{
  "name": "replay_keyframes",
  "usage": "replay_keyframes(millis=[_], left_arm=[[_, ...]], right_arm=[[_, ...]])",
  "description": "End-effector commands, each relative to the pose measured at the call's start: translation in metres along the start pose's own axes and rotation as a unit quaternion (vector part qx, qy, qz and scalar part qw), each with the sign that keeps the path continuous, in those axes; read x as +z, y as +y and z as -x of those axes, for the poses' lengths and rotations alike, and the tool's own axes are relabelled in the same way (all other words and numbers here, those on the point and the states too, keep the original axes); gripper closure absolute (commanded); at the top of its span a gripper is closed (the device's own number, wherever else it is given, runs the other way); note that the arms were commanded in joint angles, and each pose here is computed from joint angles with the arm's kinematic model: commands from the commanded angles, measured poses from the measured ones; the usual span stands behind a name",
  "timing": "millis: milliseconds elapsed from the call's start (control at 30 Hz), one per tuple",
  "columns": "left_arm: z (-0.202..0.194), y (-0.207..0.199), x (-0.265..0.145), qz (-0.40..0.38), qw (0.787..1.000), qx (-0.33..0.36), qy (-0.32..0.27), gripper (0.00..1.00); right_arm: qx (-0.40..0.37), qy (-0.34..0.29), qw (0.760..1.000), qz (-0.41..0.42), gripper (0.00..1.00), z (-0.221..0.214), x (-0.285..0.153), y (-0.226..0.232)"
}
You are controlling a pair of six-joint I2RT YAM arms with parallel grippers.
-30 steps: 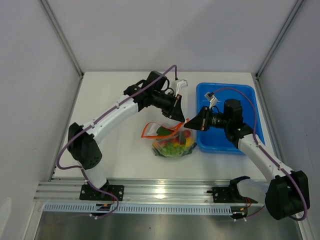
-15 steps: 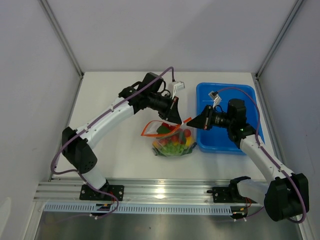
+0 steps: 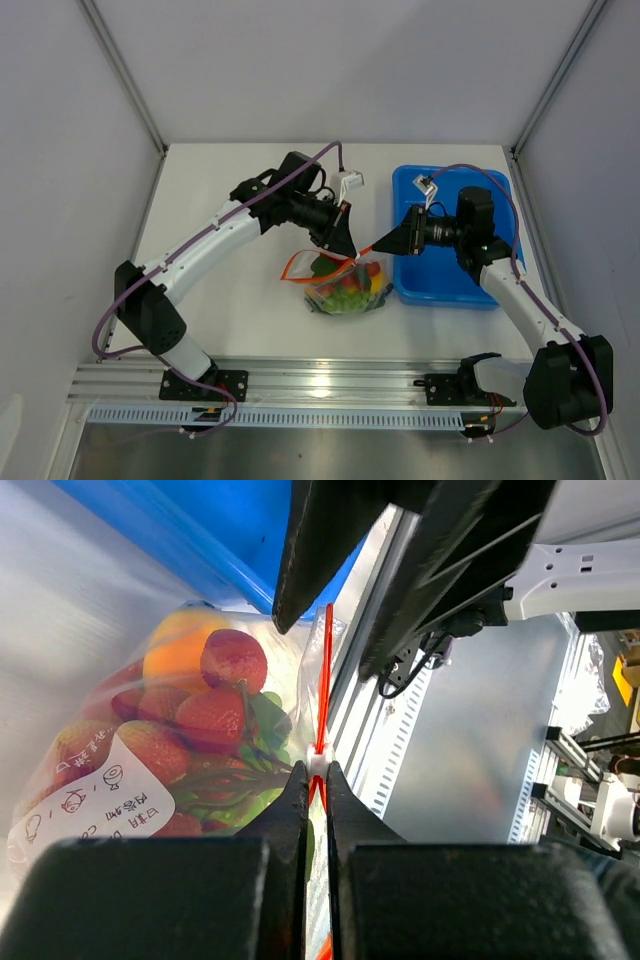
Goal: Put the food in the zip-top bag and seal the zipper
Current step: Zip the zipper food storage bag at the center of the board.
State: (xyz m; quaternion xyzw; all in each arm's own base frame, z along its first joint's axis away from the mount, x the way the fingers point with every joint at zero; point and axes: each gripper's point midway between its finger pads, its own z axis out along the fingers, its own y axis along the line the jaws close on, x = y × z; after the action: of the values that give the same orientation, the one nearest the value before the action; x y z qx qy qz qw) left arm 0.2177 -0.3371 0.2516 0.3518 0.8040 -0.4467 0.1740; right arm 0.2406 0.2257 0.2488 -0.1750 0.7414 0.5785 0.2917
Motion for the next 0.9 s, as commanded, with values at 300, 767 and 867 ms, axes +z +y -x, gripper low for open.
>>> replay_keyframes(millis=[300, 767, 867], left_arm=[[0.01, -0.018, -0.011, -0.024, 0.999, 0.027, -0.015, 0.99], [0.016, -0.018, -0.009, -0.03, 0.999, 0.024, -0.017, 1.0], [0.014, -0.016, -0.008, -0.028, 0.999, 0.02, -0.014, 0.99]], right_arm=[[-0.058, 0.049, 0.994, 0.077, 0.62, 0.012, 0.0, 0.021], [-0.049, 0.065, 0.994, 0.072, 0.79, 0.004, 0.012, 0.015], [-0.043, 0.06, 0.995, 0.064, 1.0, 0.007, 0.014, 0.013]])
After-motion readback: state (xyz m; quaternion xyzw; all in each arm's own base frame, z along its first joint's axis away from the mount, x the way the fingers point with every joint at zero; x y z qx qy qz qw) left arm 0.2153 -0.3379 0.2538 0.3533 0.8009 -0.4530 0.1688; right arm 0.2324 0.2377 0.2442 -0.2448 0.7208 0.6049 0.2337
